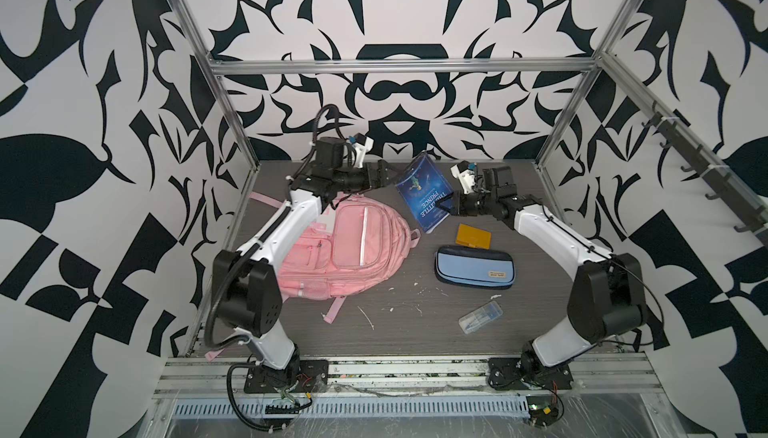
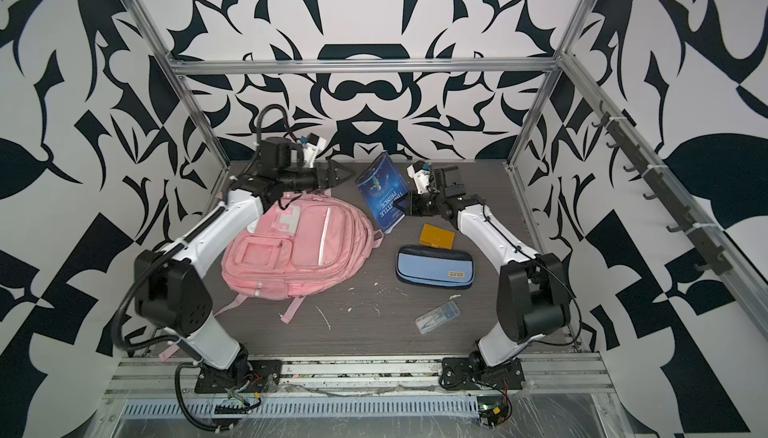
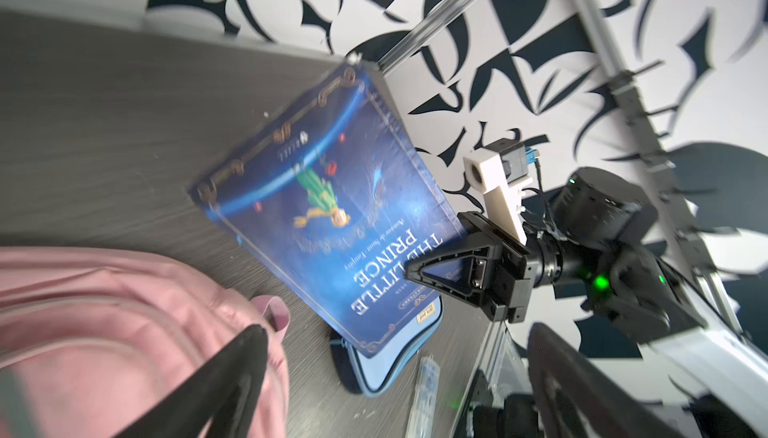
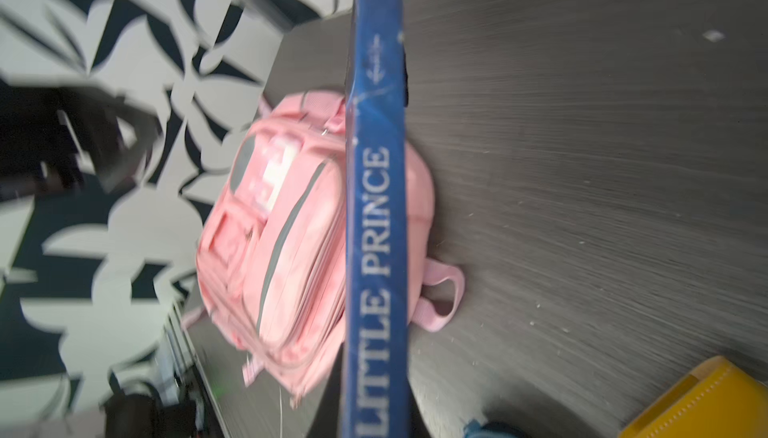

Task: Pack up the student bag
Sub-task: 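Grip the blue book's edges with both grippers and lift it upright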

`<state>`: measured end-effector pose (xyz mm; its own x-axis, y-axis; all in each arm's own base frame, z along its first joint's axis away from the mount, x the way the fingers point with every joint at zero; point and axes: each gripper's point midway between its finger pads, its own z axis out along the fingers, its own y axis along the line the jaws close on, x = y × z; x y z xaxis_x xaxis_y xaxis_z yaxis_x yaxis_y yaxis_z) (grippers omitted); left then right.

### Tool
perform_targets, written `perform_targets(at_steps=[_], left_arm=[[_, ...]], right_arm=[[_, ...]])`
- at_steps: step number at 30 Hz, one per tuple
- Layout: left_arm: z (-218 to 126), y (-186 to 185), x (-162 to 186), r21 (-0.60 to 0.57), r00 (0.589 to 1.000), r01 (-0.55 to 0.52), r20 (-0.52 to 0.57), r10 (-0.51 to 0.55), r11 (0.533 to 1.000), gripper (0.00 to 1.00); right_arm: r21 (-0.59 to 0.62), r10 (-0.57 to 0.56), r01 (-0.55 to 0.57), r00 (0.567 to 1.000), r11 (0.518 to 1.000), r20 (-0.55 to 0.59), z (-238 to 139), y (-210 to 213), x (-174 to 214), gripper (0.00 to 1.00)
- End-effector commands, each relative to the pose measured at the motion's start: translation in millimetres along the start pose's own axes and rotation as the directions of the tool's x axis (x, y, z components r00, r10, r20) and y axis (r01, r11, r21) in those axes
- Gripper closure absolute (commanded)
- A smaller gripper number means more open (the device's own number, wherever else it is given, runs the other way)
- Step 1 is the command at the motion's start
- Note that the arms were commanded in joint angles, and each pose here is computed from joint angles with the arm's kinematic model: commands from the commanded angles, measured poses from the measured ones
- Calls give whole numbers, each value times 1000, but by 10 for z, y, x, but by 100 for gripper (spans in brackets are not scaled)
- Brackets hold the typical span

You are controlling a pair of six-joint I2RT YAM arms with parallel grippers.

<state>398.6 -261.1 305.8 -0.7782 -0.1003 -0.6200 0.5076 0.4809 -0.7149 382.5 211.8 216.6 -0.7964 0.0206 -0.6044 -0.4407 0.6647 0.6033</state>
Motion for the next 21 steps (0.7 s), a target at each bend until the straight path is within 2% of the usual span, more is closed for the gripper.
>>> perform_targets(at_steps=[1, 5, 9, 14, 21], left_arm=[[-261, 92, 198, 65, 997, -33, -61, 37, 997, 1], [-418, -87, 218, 160, 990, -108, -68, 120, 981, 0], [-428, -182, 183, 211, 981, -165, -62, 182, 963, 1], [-432, -353, 158, 298, 978, -151, -93, 186, 943, 1], [-396, -448, 232, 348, 976, -120, -129, 174, 930, 0]], right_arm=[[-47, -258, 258, 966, 965, 9, -353, 571, -53, 100], [-119, -366, 365, 930, 923, 15, -637, 968, 9, 100], [-174, -388, 385, 921, 906, 16, -818, 1216, 15, 100], [-263, -396, 381, 918, 886, -4, -909, 1434, 28, 100], [-344, -398, 379, 917, 859, 18, -920, 1589, 20, 100]])
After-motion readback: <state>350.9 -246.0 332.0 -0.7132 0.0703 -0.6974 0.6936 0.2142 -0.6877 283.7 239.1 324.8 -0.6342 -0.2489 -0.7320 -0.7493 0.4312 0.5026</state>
